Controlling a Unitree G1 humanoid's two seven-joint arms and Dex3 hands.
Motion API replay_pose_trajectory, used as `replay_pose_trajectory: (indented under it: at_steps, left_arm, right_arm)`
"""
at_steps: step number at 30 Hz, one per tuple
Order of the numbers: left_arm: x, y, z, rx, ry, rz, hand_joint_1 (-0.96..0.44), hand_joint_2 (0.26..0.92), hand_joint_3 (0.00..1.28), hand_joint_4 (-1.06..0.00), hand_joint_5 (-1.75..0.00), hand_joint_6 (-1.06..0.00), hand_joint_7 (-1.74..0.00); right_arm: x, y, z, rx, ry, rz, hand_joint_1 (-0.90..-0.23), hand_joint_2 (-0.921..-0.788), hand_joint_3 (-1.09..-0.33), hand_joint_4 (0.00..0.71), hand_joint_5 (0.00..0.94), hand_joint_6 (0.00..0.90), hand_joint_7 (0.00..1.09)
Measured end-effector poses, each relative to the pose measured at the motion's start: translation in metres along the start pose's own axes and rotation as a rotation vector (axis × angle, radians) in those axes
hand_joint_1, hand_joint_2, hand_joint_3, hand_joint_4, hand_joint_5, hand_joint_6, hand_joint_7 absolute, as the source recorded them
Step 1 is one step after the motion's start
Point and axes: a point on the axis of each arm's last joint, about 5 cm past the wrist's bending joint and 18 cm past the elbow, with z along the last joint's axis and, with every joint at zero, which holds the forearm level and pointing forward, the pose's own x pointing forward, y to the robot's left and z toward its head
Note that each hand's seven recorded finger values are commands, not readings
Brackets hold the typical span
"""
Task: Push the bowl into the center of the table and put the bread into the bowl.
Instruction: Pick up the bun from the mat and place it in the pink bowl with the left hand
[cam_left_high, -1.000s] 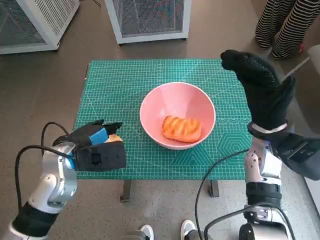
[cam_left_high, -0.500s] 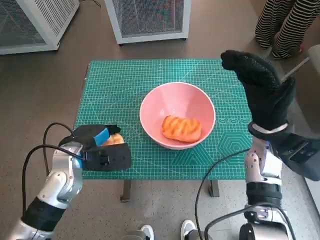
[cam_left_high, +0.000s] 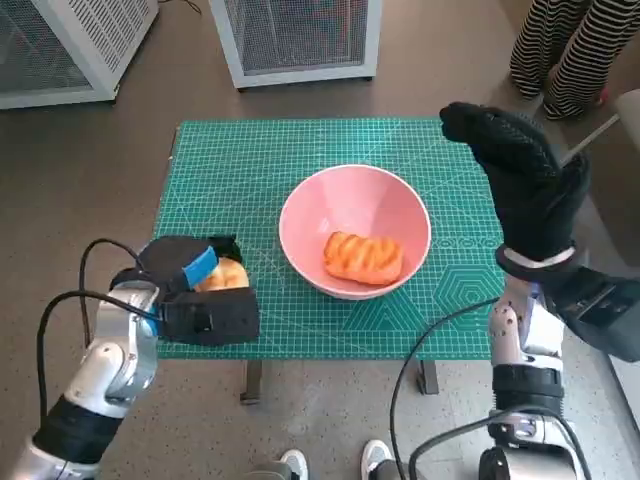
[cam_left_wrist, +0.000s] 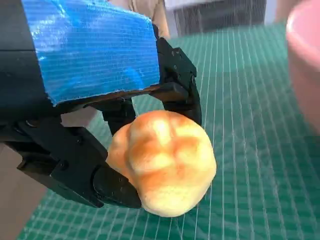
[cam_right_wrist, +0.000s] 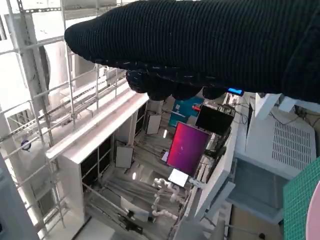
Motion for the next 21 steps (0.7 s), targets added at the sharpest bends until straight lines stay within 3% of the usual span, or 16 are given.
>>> replay_pose_trajectory:
  at_steps: [14, 21]
  left_arm:
    - [-0.022, 0.051, 0.0, -0.125, -0.085, 0.224, 0.0, 0.902, 0.03, -0.79, -1.02, -0.69, -1.14]
    - [-0.023, 0.077, 0.014, -0.151, -0.159, 0.367, 0.0, 0.894, 0.02, -0.83, -0.95, -0.71, -1.14]
  right_arm:
    - [-0.0004, -0.001, -0.001, 0.001, 0.005, -0.003, -0.615, -0.921, -0.635, 0.224, 0.002, 0.017, 0.56]
    - [0.0016, -0.001, -0.001, 0.004, 0.003, -0.001, -0.616, -0.921, -0.64, 0.222, 0.001, 0.015, 0.56]
